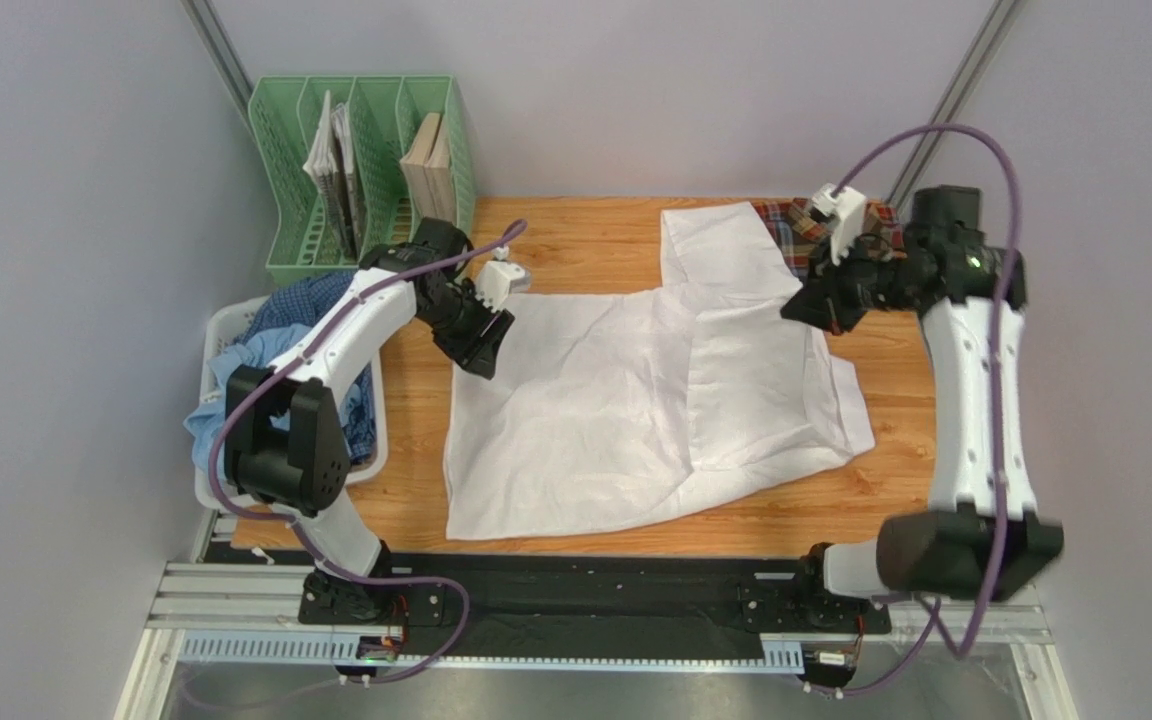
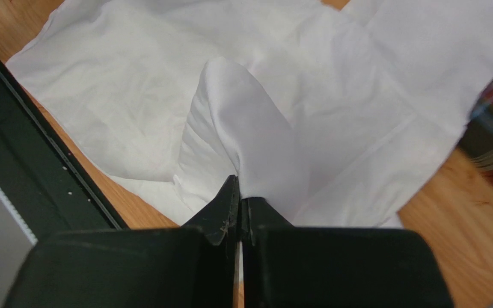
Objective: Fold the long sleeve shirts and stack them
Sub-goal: Fold the shirt
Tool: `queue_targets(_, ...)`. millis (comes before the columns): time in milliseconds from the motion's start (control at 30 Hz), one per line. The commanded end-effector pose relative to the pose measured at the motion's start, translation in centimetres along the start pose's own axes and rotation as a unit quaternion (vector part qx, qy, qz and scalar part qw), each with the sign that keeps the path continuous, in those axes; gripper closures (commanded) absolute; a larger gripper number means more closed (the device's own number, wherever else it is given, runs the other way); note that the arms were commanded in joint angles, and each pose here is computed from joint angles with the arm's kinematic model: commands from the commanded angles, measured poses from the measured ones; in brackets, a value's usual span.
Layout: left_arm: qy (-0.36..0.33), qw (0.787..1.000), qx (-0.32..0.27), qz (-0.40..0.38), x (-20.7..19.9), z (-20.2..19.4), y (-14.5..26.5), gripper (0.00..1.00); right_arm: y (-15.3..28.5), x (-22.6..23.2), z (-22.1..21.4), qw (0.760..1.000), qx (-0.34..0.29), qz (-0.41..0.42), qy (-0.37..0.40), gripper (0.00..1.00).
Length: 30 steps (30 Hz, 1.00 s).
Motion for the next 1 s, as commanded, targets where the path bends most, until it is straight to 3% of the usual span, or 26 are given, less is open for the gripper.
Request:
queue_targets(0, -0.057, 0.997, -0.048, -0.029, -4.1, -0.9, 3.7, 0.46, 4.3, 7.0, -6.6, 0.999, 0.038, 0.028, 0.023, 1.00)
queue_targets(67, -0.088, 0.994, -0.048, -0.039, -6.0, -2.7, 4.4, 0.48, 6.3, 9.4, -8.3, 0.997, 0.014, -0.007, 0.073, 1.00)
queue_targets(300, -0.191, 0.976, -0.035, -0.098, -12.1, -7.7, 6.4, 0.49, 8.8, 12.8, -14.9, 0.984, 0.019, -0.076, 0.157, 1.00)
queue_targets(433, -0.286, 0.950, -0.013, -0.127, -16.2, -9.5, 5.8, 0.46, 9.9, 13.9, -16.5, 0.971, -0.006, -0.117, 0.207, 1.00)
queue_targets(533, -0.337, 0.929, 0.037, -0.147, -17.9, -11.0, 4.5, 0.45, 10.3, 14.7, -17.4, 0.962, -0.025, -0.132, 0.237, 1.00)
queue_targets(733, -0.395, 0.895, 0.121, -0.166, -19.0, -13.4, 2.0, 0.41, 10.6, 15.5, -19.7, 0.943, -0.049, -0.167, 0.283, 1.00)
queue_targets(967, -0.453, 0.866, 0.184, -0.103, -18.8, -13.4, -1.5, 0.44, 10.9, 15.9, -20.4, 0.939, -0.064, -0.184, 0.284, 1.00)
Point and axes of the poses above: each gripper's point midway between its finger pads, its own y axis back along the fingers, its own x axis along the line the jaws close on, z = x × y, the point moved 5 cm from there along y, back along the fingers, and after that the axes turned 14 degrees about -y, right-handed, at the moved point
